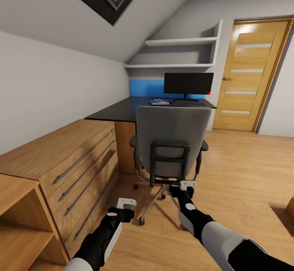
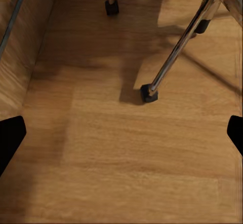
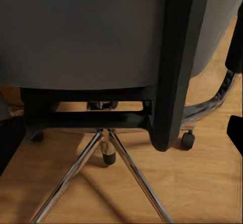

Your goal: In the bedroom, organize the workspace by keeping the computer under the desk, ensuring the monitor is on the desk, placing the keyboard on the desk next to the monitor, placing the mouse on the desk next to the keyboard, moving the folder from the swivel chair onto the desk next to the mouse, stacking the notebook on top of the folder with the pen on top of the notebook, and positioning the swivel chair next to the desk.

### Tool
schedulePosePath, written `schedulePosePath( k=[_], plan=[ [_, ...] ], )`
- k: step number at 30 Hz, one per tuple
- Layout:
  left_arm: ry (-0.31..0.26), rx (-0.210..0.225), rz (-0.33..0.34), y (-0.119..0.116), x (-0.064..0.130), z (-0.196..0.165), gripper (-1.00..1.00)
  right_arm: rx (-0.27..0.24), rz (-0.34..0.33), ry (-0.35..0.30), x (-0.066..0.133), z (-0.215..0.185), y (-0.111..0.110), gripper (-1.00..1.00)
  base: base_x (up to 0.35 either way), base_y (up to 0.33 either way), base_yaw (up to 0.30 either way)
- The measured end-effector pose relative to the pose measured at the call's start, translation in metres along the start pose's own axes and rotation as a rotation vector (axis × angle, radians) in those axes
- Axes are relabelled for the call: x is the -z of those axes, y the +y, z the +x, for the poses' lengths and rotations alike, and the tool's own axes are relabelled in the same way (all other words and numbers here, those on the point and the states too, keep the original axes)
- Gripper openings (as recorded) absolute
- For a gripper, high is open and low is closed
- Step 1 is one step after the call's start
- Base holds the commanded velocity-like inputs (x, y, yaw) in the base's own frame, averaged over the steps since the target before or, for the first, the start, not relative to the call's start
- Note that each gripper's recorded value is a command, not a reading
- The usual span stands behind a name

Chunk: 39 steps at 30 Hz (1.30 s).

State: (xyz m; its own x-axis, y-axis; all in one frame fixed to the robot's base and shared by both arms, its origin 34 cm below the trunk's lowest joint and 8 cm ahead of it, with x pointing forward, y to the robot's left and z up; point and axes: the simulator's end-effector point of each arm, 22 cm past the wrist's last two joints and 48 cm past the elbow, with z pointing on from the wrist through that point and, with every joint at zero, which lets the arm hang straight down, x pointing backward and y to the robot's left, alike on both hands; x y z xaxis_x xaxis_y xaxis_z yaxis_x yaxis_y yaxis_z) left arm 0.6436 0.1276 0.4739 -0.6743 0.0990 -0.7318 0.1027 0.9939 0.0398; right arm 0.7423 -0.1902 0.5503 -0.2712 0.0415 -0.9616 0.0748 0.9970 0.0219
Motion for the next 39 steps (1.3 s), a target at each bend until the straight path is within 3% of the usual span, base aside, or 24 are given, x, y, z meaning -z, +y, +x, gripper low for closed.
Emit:
schedulePosePath(
  k=[4, 12, 26, 35, 39],
  plan=[
    [-0.065, 0.002, 0.003, -0.003, -0.002, -0.008, 1.00, 0.001, -0.002, 0.001, 0.000, 0.001, 0.001, 1.00, 0.000, 0.000, -0.256],
    [-0.106, -0.014, 0.006, -0.008, -0.007, -0.001, 1.00, 0.005, -0.002, 0.001, 0.001, 0.002, 0.001, 1.00, 0.000, 0.000, -0.262],
    [-0.204, 0.002, -0.002, -0.003, -0.001, -0.068, 1.00, 0.007, -0.006, 0.002, 0.002, 0.004, 0.002, 1.00, 0.000, 0.000, -0.264],
    [-0.173, 0.053, 0.014, -0.002, -0.010, -0.080, 1.00, 0.012, -0.016, 0.004, 0.003, 0.006, 0.004, 1.00, 0.000, 0.000, -0.190],
    [-0.126, 0.113, 0.028, -0.001, -0.018, -0.079, 1.00, 0.015, -0.021, 0.005, 0.004, 0.007, 0.007, 1.00, 0.000, 0.000, -0.067]
  ],
)
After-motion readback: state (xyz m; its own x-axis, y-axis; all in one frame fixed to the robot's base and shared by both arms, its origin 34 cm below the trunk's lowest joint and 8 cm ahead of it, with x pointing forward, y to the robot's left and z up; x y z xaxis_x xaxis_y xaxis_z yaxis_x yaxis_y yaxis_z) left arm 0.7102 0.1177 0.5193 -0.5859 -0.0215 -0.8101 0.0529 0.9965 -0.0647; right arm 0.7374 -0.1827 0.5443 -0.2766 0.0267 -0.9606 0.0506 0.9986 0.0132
